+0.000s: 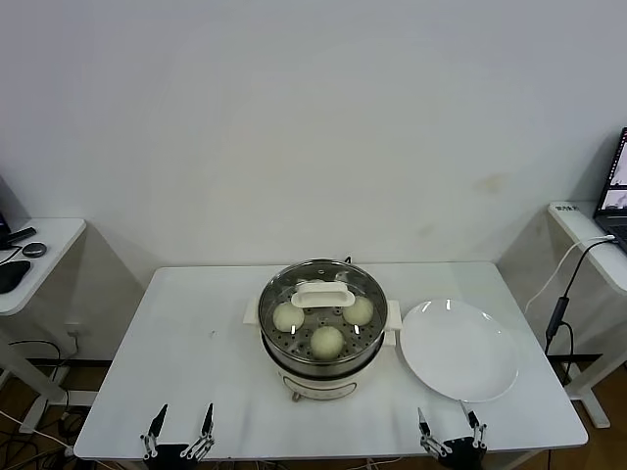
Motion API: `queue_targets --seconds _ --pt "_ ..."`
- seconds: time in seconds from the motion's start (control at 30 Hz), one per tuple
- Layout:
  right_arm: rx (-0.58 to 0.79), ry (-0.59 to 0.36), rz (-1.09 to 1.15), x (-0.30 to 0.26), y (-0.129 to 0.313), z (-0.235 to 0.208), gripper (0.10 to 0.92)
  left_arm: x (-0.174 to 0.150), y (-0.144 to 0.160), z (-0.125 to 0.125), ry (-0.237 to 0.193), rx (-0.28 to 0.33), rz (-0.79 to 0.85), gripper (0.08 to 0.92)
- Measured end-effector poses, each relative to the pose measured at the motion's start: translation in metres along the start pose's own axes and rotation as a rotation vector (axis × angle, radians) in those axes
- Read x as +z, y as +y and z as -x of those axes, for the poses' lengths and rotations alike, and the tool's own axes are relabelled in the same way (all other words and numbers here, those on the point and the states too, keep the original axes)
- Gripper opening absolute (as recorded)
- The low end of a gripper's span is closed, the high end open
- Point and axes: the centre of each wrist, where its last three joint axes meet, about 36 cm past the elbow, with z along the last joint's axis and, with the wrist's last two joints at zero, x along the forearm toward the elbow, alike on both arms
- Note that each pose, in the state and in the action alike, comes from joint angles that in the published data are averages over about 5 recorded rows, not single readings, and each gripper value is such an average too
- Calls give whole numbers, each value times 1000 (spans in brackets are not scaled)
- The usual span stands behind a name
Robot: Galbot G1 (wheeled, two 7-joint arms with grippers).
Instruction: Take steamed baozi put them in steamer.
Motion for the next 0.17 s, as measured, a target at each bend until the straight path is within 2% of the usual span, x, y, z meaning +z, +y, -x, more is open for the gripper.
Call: queue_targets --seconds 0.17 --pt "-3 7 -1 1 0 -1 823 6 3 -4 14 -6 -3 823"
